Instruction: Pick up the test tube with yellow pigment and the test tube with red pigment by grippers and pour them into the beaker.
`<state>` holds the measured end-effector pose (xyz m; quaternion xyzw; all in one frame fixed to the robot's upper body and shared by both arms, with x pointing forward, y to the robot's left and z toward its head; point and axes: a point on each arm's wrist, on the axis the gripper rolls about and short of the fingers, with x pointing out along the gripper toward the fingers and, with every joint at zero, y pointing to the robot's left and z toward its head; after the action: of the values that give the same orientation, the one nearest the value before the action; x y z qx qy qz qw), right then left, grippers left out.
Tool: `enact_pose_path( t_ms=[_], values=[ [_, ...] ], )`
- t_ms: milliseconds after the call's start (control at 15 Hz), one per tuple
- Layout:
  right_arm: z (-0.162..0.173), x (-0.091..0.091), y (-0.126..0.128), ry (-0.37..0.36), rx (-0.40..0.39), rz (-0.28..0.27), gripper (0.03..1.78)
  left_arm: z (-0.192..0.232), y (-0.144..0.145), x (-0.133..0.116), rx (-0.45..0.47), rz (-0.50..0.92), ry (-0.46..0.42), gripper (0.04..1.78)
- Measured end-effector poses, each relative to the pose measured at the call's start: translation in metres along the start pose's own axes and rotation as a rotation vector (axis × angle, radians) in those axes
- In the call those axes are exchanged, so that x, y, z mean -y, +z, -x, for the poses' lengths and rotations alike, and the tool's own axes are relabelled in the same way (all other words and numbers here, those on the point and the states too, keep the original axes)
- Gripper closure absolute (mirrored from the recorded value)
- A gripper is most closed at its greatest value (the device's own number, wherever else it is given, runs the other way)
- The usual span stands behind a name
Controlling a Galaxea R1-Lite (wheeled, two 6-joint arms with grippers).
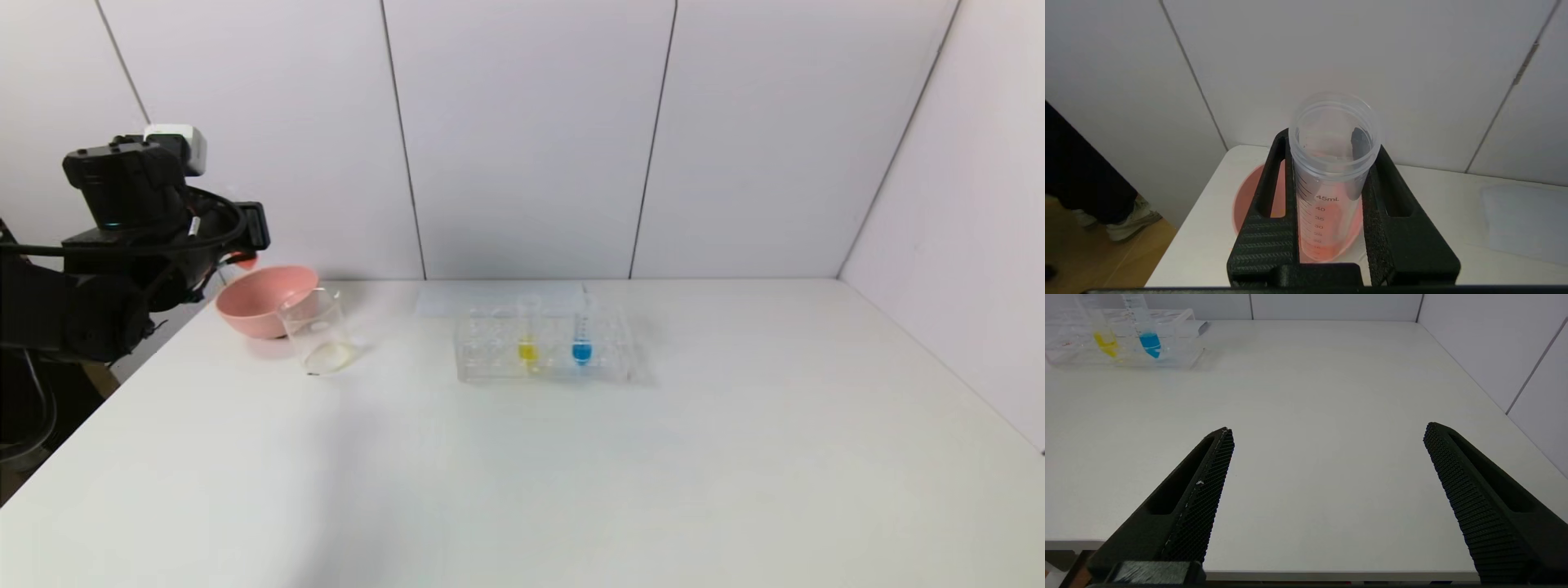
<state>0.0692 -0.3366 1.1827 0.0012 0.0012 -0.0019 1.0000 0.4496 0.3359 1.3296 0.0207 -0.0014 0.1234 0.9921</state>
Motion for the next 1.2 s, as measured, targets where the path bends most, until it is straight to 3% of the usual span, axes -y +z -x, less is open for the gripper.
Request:
enact_pose_path(
  t_ms=[667,1200],
  values=[
    [0.000,0.000,0.000,0.000,0.000,0.000,0.11,-0.014,-0.017,-0.032,-0.046,-0.026,0.053,1.37],
    [0.000,0.000,0.000,0.000,0.000,0.000,0.11,-0.015,-0.027,-0.039,-0.074,-0.045,0.021,1.37]
  ],
)
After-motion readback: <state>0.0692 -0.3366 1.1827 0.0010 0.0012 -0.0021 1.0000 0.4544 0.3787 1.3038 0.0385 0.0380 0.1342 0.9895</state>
